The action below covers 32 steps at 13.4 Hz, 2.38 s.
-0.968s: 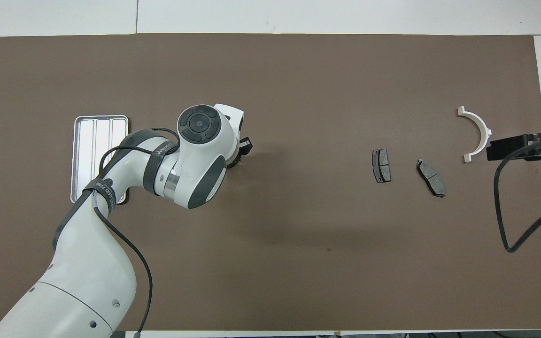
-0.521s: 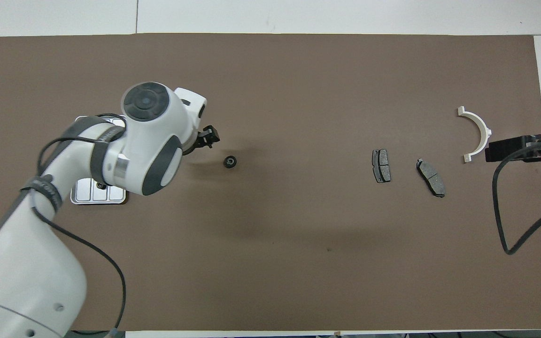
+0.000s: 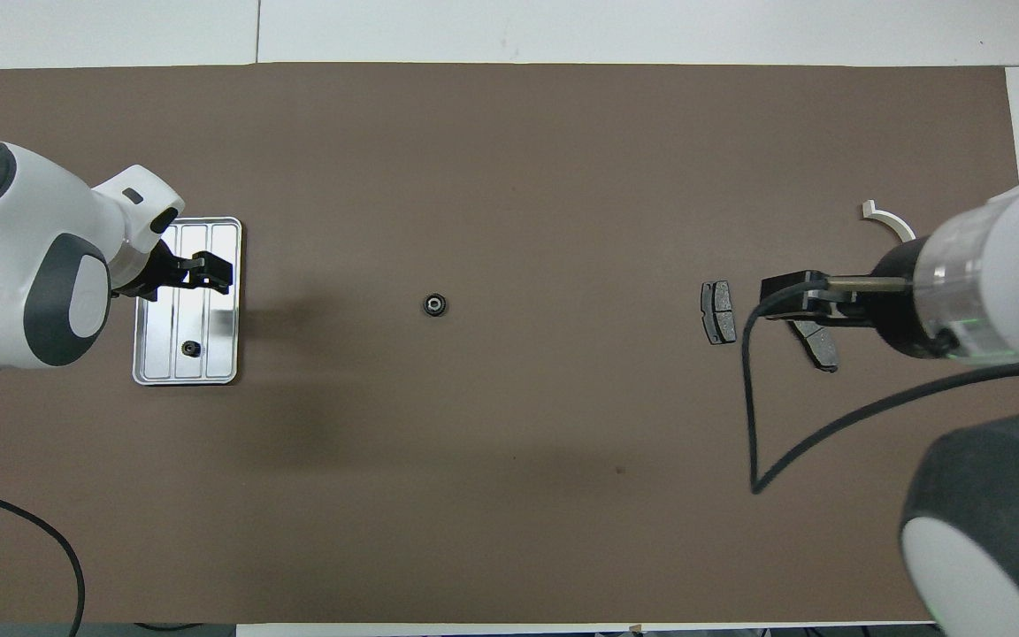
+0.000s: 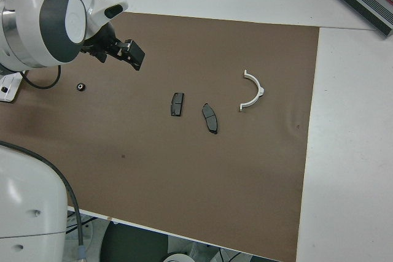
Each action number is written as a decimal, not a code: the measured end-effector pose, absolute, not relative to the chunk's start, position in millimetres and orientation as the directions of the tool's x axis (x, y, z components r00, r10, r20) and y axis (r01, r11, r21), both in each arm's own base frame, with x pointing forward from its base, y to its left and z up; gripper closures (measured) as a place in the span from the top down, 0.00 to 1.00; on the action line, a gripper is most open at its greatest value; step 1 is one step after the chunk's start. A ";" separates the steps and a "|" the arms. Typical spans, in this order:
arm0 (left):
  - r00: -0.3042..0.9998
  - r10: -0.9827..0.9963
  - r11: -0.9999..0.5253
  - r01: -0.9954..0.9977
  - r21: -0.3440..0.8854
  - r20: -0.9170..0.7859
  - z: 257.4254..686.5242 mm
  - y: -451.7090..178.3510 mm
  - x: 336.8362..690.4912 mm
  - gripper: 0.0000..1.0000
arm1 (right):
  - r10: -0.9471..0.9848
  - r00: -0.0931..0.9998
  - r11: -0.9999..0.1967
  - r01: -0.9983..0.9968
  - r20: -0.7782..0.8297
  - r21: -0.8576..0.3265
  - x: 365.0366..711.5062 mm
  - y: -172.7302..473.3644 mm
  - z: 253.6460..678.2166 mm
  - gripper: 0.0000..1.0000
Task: Place bearing gear from tray to pile
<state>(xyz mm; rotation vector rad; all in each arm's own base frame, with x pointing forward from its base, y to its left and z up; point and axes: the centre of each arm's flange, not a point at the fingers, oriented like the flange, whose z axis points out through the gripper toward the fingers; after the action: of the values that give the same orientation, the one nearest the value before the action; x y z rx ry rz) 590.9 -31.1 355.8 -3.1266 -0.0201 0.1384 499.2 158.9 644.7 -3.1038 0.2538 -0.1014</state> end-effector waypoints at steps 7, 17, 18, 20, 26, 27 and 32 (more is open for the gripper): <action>0.997 0.024 -1.000 0.024 -0.007 -0.073 319.6 -12.0 546.4 1.00 | -0.352 0.935 -0.933 -0.347 0.040 -0.099 519.8 317.3 523.4 1.00; 0.996 0.093 -0.996 0.093 0.004 -0.011 324.1 6.5 538.1 0.70 | -0.383 0.923 -0.924 -0.382 0.046 -0.025 560.1 471.9 355.4 1.00; 0.996 0.094 -0.996 0.094 0.004 -0.009 320.5 6.5 536.0 0.70 | -0.380 0.924 -0.925 -0.380 0.044 -0.024 564.7 478.9 344.5 1.00; 0.995 0.096 -0.995 0.096 0.003 -0.015 313.8 6.5 531.5 0.70 | -0.383 0.923 -0.924 -0.383 0.042 -0.020 574.1 485.2 335.2 1.00; 0.994 0.104 -0.995 0.104 0.003 -0.021 307.7 6.1 527.2 0.70 | -0.355 0.934 -0.934 -0.356 0.050 0.009 574.0 506.9 297.2 1.00; 0.994 0.105 -0.994 0.105 0.003 -0.020 307.1 5.2 526.8 0.68 | -0.350 0.935 -0.936 -0.351 0.050 0.014 572.1 510.2 292.3 1.00; 0.994 0.107 -0.994 0.107 0.004 -0.017 302.2 -0.1 523.7 0.60 | -0.345 0.937 -0.938 -0.346 0.050 0.017 569.9 513.5 289.0 1.00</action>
<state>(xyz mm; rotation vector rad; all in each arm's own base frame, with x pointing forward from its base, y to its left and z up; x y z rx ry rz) 523.7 -0.1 302.2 -3.1415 -0.1685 0.0270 569.9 513.5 289.0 -3.1168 0.5565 -0.0737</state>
